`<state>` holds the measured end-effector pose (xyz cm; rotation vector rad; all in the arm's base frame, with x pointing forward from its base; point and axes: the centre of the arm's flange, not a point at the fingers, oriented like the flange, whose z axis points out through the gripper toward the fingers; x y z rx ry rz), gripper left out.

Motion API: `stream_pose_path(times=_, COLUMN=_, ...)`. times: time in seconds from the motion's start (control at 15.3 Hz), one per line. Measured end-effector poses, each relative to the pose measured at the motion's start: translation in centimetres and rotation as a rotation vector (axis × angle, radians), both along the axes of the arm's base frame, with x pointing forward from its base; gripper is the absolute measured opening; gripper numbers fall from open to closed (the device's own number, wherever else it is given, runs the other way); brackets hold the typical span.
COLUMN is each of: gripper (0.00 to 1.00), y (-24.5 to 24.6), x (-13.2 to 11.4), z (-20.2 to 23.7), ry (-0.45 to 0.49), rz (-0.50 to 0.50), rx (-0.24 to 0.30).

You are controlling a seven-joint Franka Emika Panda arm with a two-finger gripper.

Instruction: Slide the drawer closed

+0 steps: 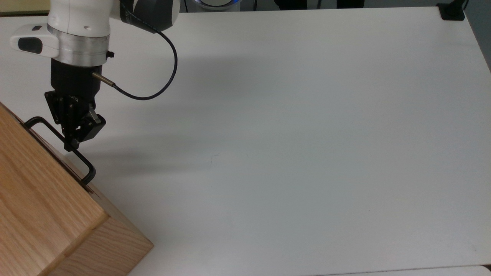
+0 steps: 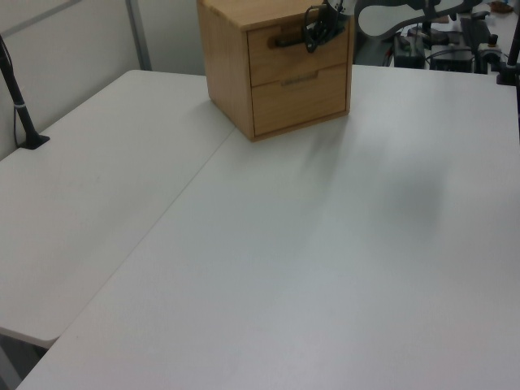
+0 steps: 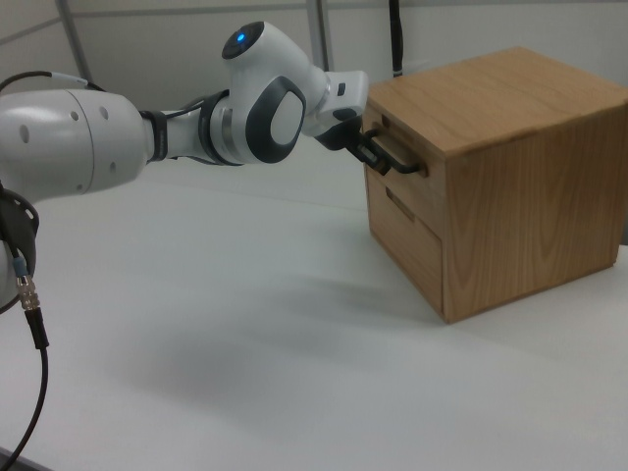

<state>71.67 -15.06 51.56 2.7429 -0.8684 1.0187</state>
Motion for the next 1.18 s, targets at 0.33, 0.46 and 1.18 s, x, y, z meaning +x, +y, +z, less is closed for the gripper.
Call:
stream_pose_path(times=0.33, gripper=0.04, y=2.3, x=0.2, z=-0.2, ry=0.062, rz=0.111, rx=-0.056)
stream_pose_path(times=0.46, gripper=0.04, y=5.4, x=-0.1, z=-0.3, ry=0.153, rz=0.156, rx=-0.054)
stream_pose_path(times=1.18, gripper=0.04, y=20.1, x=-10.8, z=4.9, ry=0.580, rz=0.419, rx=-0.027)
